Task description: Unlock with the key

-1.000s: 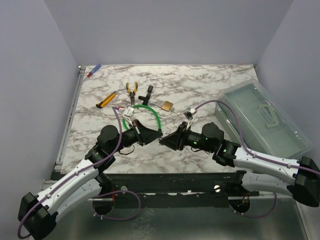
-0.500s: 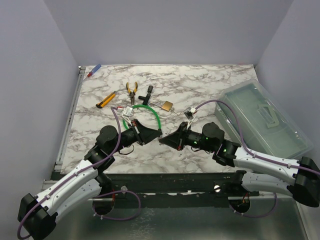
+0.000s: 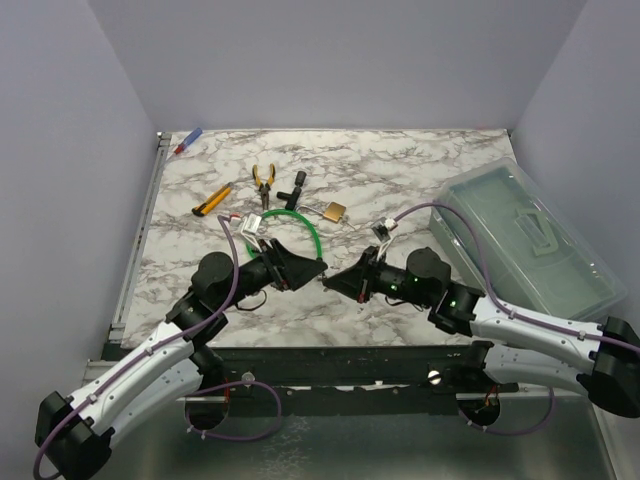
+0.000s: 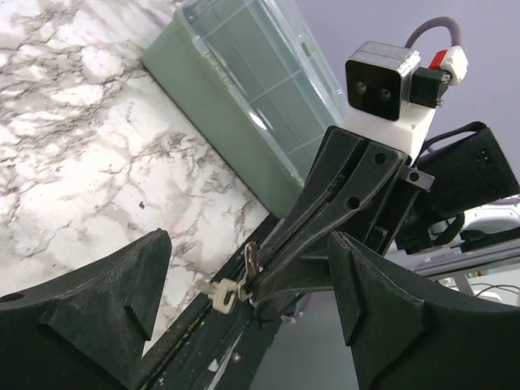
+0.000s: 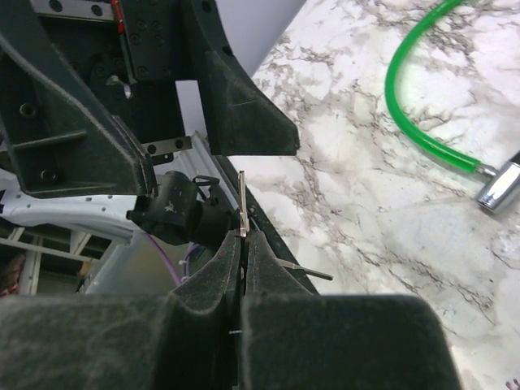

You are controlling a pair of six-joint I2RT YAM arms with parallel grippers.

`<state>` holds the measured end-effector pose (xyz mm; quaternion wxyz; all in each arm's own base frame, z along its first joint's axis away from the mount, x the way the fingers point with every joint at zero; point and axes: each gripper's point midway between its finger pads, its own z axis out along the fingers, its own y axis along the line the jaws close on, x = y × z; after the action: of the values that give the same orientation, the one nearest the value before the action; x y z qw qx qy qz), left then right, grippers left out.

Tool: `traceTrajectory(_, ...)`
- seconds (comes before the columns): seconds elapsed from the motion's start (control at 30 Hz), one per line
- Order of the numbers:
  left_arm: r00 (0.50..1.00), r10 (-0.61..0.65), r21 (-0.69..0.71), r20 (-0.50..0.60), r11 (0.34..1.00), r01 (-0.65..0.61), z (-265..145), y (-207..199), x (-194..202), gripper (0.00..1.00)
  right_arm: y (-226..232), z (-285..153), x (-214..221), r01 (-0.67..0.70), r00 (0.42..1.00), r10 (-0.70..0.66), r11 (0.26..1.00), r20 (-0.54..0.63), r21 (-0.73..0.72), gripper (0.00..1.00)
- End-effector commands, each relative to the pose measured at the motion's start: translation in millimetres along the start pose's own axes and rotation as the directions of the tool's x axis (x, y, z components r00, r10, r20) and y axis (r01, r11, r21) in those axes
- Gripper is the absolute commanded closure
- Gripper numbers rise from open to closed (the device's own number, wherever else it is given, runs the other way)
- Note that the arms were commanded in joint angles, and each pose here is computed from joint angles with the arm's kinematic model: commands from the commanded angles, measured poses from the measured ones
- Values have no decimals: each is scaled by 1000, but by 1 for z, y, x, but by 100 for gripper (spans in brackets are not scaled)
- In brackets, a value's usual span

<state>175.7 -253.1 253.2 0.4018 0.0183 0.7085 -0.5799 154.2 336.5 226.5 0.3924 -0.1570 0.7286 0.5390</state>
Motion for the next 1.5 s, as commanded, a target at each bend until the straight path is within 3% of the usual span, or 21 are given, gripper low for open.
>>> traceTrajectory(0.0, 998, 55, -79, 18, 996, -53, -4, 4, -10, 14, -23, -10, 2, -30, 999, 27, 993, 23, 110, 99)
traceTrajectory(0.17, 997, 74, -264, -15, 961, -75, -2, 34, -14, 15, -47, -21, 3, -57, 998, 46, 970, 51, 235, 99)
traceTrajectory(0.47, 976, 23, -578, -215, 803, -146, 21, 110, 5, 25, -83, -54, 6, -127, 990, 86, 895, 114, 428, 99)
traceTrajectory(0.93, 906, -3, -684, -423, 657, -317, 71, 172, 14, 38, -99, -94, 13, -207, 974, 128, 839, 186, 504, 99)
traceTrajectory(1.17, 841, -45, -720, -540, 541, -434, 73, 206, 21, 46, -103, -104, 11, -217, 971, 124, 824, 206, 524, 100)
traceTrajectory(1.47, 804, -118, -726, -583, 518, -451, 81, 227, 39, 52, -105, -110, 12, -217, 970, 120, 816, 209, 536, 99)
